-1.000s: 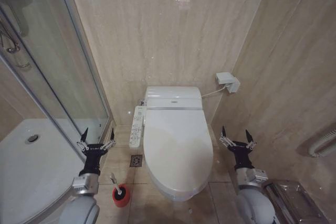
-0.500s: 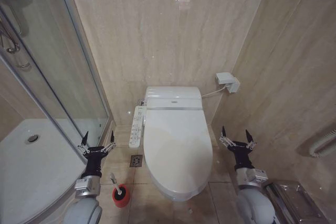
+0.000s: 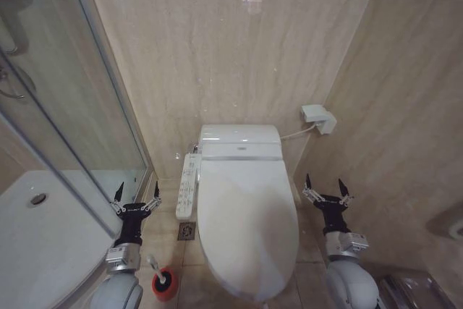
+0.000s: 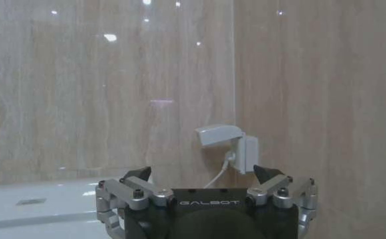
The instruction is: Open the toilet lid, clean the toilet bowl with a toilet brush, close the toilet lid, and flush.
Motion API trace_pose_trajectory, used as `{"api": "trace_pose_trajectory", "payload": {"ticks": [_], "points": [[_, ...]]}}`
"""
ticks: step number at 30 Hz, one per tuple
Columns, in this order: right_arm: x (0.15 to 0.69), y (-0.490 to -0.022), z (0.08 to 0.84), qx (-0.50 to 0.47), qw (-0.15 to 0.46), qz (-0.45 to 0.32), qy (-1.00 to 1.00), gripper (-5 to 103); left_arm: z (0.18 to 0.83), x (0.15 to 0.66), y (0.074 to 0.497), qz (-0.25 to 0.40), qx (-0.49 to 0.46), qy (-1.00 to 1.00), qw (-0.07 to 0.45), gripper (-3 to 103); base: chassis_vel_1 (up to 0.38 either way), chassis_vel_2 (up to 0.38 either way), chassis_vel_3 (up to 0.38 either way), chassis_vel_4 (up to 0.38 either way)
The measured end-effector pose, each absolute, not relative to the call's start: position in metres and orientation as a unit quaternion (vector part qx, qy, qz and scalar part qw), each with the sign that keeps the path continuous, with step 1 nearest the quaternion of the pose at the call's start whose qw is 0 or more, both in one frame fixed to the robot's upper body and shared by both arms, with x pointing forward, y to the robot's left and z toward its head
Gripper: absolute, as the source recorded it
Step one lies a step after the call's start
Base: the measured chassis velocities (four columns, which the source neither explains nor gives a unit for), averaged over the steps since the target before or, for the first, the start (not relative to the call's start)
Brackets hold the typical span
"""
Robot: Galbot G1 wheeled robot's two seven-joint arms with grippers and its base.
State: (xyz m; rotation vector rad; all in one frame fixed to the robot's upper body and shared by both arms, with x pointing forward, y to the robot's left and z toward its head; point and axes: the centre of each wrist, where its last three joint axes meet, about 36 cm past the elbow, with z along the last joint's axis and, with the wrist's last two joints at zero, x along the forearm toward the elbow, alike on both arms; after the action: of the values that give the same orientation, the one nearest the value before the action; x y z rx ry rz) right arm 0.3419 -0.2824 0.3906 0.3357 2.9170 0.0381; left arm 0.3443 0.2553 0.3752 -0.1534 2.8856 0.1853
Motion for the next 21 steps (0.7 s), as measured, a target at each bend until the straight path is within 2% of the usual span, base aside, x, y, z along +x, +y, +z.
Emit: {"api": "trace_pose_trajectory", "payload": {"ticks": [12,21], "points": [[0.3416,-0.2824,0.3904,0.114,0.102,0.013,0.988,100,0.3730,0.3444,0.2526,0.064,-0.048,0.989,0.125,100,-0.013,0.008,0.007,-0.007],[0.3419,-0.2824,0.3906,0.114,0.102,0.013,0.988,100,0.3702,0.3464,0.2526,0.065,-0.046,0.989,0.125,100,-0.129,0.123,0.132,-0.108]]}}
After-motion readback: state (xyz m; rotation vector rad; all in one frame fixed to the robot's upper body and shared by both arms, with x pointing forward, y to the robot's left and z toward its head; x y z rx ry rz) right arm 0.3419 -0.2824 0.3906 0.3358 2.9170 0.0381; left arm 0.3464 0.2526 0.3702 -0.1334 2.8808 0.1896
